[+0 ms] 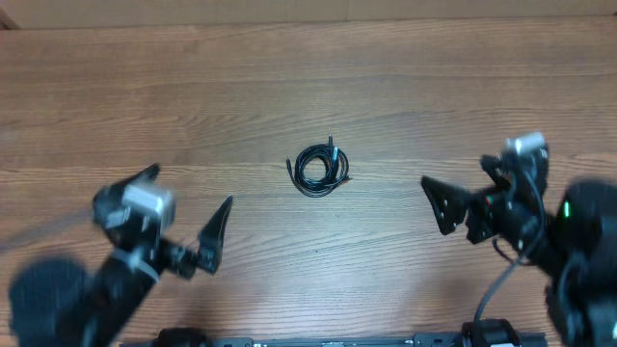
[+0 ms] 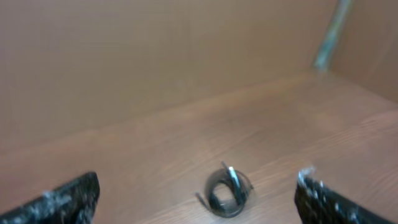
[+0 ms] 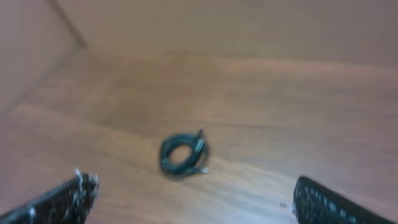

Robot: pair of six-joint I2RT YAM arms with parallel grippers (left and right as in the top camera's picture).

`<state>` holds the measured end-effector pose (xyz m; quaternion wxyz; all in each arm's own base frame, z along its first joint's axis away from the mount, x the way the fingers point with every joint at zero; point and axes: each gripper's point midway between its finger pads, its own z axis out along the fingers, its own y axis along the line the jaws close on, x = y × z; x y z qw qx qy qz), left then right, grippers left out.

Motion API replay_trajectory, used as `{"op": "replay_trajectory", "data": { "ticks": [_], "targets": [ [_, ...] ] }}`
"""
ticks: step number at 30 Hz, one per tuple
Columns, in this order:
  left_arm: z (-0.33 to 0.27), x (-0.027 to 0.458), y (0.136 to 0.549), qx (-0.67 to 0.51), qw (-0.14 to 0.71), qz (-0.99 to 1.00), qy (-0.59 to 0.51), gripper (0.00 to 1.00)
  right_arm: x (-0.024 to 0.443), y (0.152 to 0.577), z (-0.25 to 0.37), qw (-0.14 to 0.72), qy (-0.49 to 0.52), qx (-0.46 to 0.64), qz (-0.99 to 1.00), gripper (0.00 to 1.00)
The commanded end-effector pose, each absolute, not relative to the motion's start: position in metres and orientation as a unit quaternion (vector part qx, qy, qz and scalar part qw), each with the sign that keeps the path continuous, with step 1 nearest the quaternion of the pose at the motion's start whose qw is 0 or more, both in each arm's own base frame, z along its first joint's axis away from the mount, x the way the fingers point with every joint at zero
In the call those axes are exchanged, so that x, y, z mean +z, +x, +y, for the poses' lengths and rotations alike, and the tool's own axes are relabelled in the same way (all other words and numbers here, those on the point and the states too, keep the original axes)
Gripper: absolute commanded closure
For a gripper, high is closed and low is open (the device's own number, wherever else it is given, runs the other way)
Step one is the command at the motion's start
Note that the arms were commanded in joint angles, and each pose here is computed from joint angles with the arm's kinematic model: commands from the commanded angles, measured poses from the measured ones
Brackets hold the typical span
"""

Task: Untangle cables
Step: 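Move both grippers inward toward the coiled black cable bundle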

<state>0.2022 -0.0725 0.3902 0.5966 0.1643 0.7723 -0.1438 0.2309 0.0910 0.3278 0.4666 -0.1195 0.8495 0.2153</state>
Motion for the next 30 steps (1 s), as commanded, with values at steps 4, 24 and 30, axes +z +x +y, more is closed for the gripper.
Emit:
{"op": "replay_trajectory", "data": {
  "ticks": [4,24,30],
  "targets": [
    [-0.127,0.407,0.219,-0.335,0.461,0.793,0.217,0.01,0.375,0.227,0.148,0.377,-0.189,0.393,0.817,0.0],
    [-0.154,0.174,0.354,-0.194,0.135,0.972,-0.013,0.0,0.208,0.308,0.15,0.108,0.013,0.279,0.954,0.0],
    [-0.188,0.118,0.374,-0.247,0.073,0.966,-0.005,0.0,0.195,0.307,0.15,0.08,0.02,0.272,0.959,0.0]
  ]
}}
